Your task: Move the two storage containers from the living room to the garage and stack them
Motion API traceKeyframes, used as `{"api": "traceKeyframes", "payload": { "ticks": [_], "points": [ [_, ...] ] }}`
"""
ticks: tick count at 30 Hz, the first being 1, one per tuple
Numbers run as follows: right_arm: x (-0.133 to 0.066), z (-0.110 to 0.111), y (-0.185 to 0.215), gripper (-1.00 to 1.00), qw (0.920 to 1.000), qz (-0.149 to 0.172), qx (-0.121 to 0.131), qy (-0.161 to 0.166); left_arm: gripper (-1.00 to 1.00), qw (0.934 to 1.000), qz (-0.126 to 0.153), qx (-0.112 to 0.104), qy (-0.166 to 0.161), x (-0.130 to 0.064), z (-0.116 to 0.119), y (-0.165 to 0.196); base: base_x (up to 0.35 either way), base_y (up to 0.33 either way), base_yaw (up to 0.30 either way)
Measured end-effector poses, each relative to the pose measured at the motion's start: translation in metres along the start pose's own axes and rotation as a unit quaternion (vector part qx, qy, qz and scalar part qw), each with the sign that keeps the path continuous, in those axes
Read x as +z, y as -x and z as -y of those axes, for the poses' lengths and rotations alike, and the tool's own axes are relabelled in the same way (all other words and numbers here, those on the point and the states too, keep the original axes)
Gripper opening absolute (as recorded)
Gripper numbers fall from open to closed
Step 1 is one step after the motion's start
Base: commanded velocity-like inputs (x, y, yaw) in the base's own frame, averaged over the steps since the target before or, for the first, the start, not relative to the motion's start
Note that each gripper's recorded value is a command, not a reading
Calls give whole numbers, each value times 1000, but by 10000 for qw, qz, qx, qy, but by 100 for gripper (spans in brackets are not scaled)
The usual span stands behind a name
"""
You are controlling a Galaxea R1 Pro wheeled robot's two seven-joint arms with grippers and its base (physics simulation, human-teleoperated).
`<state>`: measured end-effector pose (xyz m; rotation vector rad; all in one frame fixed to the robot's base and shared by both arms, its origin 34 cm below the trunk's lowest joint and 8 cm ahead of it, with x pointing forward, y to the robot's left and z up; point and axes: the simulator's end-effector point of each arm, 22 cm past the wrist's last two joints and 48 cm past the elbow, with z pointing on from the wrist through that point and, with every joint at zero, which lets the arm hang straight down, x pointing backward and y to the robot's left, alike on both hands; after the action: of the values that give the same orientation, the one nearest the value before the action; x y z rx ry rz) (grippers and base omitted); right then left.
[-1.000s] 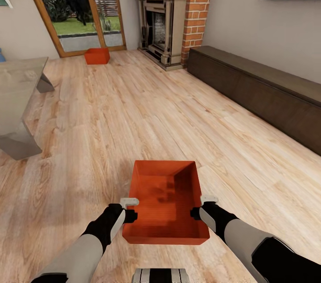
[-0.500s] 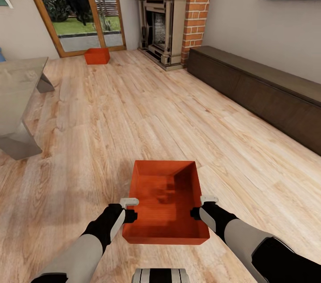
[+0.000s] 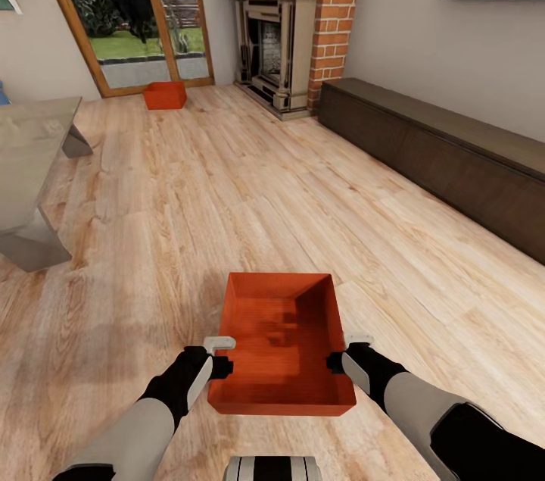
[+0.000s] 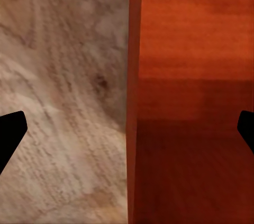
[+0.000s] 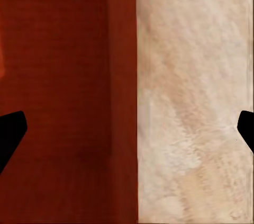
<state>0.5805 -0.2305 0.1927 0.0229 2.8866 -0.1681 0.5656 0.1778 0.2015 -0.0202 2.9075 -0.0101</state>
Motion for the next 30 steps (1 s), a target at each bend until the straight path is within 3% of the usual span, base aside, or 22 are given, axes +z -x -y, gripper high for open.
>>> {"api": "traceKeyframes", "payload": {
  "ticks": [4, 9, 30],
  "points": [
    [3, 19, 0, 100, 9999, -1, 38, -118, 100, 10000, -1, -14, -6, 0, 0, 0, 0, 0, 0],
    [3, 24, 0, 100, 9999, 0, 48, -148, 100, 10000, 1, -34, -17, 0, 0, 0, 0, 0, 0],
    [1, 10, 0, 100, 10000, -6, 38, -55, 100, 10000, -7, -48, -30, 0, 1, -1, 0, 0, 0]
  ]
}}
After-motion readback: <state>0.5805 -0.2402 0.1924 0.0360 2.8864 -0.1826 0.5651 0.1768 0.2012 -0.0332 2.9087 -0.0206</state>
